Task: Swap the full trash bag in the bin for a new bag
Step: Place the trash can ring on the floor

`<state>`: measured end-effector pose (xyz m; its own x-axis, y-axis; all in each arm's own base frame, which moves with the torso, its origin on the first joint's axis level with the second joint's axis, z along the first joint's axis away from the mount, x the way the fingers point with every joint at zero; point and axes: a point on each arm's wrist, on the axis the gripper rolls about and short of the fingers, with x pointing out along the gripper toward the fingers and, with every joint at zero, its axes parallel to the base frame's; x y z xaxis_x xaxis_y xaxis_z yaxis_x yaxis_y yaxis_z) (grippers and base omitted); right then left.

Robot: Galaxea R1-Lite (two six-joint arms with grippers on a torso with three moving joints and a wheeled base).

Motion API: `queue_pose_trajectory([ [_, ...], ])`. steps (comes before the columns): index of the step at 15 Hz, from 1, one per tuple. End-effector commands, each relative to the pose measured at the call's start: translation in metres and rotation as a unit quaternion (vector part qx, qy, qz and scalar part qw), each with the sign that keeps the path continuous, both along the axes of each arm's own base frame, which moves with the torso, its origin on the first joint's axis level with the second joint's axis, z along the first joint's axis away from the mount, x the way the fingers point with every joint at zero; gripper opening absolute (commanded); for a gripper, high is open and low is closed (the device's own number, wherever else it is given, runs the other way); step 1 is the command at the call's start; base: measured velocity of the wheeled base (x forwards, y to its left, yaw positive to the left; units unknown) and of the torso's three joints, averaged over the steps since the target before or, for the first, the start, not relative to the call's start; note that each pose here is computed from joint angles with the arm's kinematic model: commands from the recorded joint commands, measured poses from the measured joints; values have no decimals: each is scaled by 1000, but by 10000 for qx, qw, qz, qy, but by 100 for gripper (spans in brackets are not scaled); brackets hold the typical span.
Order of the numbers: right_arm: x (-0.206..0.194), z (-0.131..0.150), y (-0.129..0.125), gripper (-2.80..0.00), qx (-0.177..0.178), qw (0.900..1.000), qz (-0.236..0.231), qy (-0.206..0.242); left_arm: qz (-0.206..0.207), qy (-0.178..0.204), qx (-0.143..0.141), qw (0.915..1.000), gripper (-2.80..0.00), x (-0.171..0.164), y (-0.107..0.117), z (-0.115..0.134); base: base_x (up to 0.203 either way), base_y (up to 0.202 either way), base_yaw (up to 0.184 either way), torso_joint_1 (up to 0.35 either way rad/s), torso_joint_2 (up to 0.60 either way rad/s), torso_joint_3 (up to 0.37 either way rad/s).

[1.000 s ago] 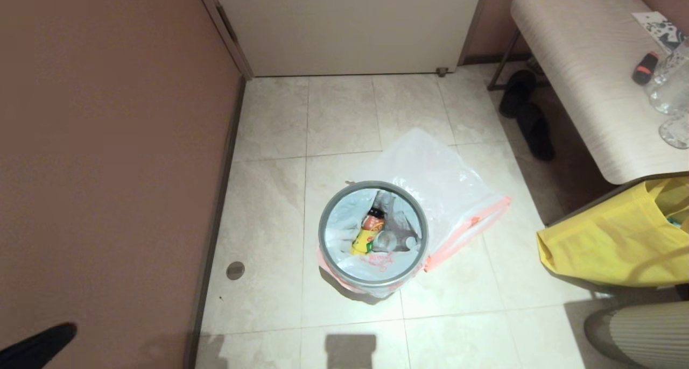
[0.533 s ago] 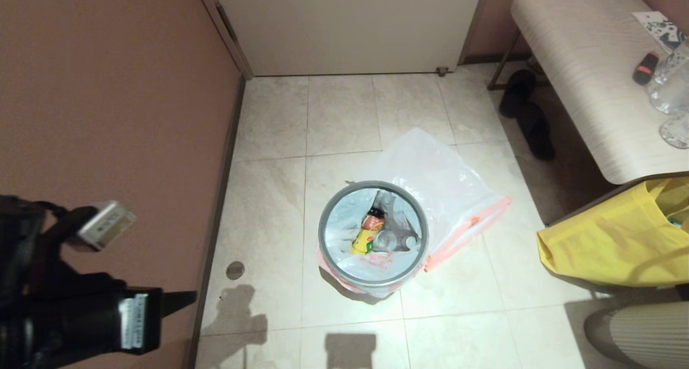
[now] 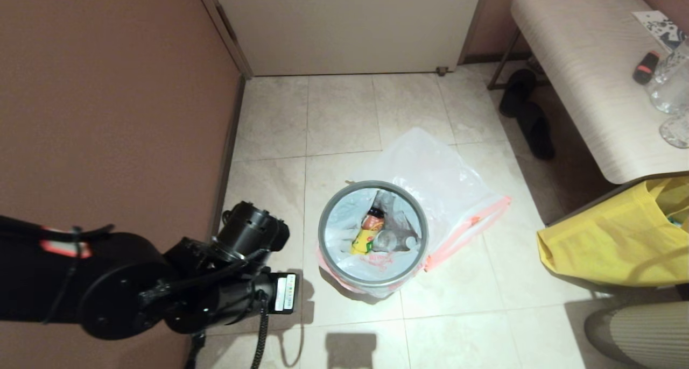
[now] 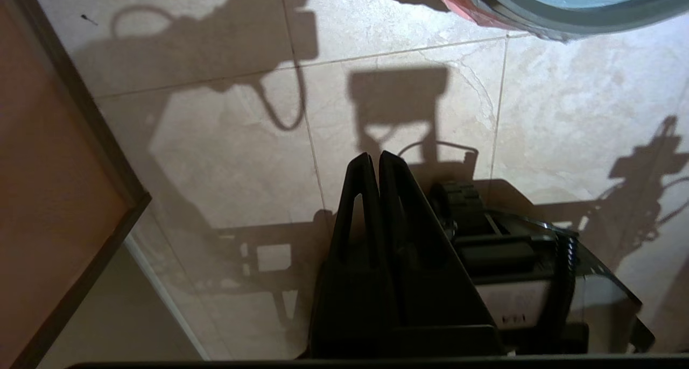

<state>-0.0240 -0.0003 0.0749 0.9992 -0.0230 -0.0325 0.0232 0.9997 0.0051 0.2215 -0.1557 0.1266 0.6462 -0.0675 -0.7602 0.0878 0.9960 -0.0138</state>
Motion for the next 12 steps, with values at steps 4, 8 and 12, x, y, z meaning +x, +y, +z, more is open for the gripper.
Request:
queue_pose_trajectory([
  [4,0,0,0,-280,-5,10000,0,-2,152,303,243,9991,0,38,-19,-55,0,0,0,0,0,0],
  [8,0,0,0,-280,2,10000,0,-2,268,124,85,9995,0,60,-28,-54,0,0,0,0,0,0],
  [12,0,0,0,-280,2,10000,0,-2,379,-444,-124,9982,0,77,-39,-50,0,0,0,0,0,0],
])
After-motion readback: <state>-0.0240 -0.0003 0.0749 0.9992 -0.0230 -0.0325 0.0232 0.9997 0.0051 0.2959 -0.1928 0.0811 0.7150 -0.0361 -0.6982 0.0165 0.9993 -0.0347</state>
